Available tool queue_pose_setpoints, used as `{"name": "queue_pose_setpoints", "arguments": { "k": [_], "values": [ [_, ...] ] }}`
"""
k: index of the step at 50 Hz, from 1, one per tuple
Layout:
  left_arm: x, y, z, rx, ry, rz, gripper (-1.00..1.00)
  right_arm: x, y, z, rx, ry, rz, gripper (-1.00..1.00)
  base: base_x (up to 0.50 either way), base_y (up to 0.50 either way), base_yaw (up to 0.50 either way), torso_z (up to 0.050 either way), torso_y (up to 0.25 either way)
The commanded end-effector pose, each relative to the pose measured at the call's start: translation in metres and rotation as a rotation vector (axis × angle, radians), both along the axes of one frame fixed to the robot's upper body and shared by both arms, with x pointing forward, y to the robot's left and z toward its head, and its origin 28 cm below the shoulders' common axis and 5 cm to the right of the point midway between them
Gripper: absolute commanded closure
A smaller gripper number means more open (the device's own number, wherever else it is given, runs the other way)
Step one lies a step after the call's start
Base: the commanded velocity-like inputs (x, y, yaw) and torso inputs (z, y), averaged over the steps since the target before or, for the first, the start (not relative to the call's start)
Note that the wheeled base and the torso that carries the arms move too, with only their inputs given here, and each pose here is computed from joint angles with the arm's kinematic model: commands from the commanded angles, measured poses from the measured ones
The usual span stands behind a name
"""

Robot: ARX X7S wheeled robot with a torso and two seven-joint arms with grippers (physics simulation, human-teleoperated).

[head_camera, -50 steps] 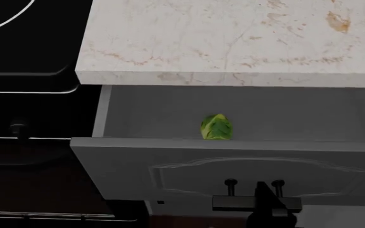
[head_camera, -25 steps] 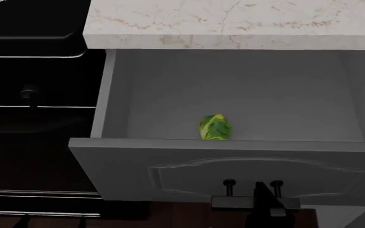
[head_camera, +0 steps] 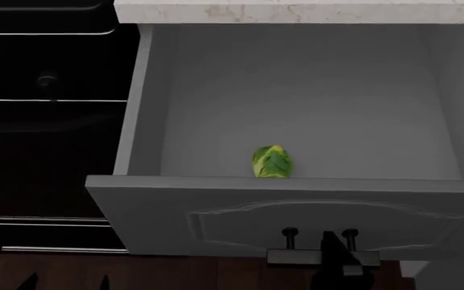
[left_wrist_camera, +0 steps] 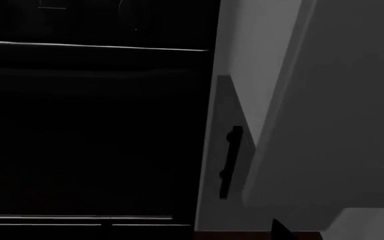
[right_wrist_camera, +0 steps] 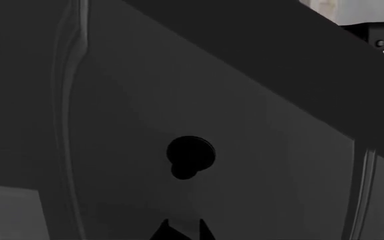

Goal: Open the right drawer.

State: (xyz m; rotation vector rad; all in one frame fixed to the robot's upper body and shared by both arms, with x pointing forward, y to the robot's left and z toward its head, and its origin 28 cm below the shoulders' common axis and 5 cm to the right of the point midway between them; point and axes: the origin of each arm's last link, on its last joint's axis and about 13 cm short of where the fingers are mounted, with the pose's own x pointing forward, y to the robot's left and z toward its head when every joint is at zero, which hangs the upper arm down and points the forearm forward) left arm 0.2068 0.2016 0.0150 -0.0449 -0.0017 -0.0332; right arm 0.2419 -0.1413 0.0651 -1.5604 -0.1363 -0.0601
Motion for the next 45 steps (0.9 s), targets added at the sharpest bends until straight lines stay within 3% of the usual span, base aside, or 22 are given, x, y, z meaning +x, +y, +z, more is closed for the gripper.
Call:
{"name": "queue_pose_setpoints", "arguments": {
  "k": [1, 45],
  "values": [
    [-0.0001, 0.0002, -0.0002, -0.001, -0.001, 0.0, -1.0, -0.008, 0.0351, 0.0034, -0.026, -0.124, 0.169, 1.0, -0.19, 0.0, 0.0, 0.0, 0.0],
    [0.0, 0.0003, -0.0004, 0.001, 0.001, 0.0, -1.0, -0.0086, 0.0371, 0.0099, -0.029, -0.126, 0.181, 1.0, -0.17, 0.0, 0.0, 0.001, 0.001]
  ]
}}
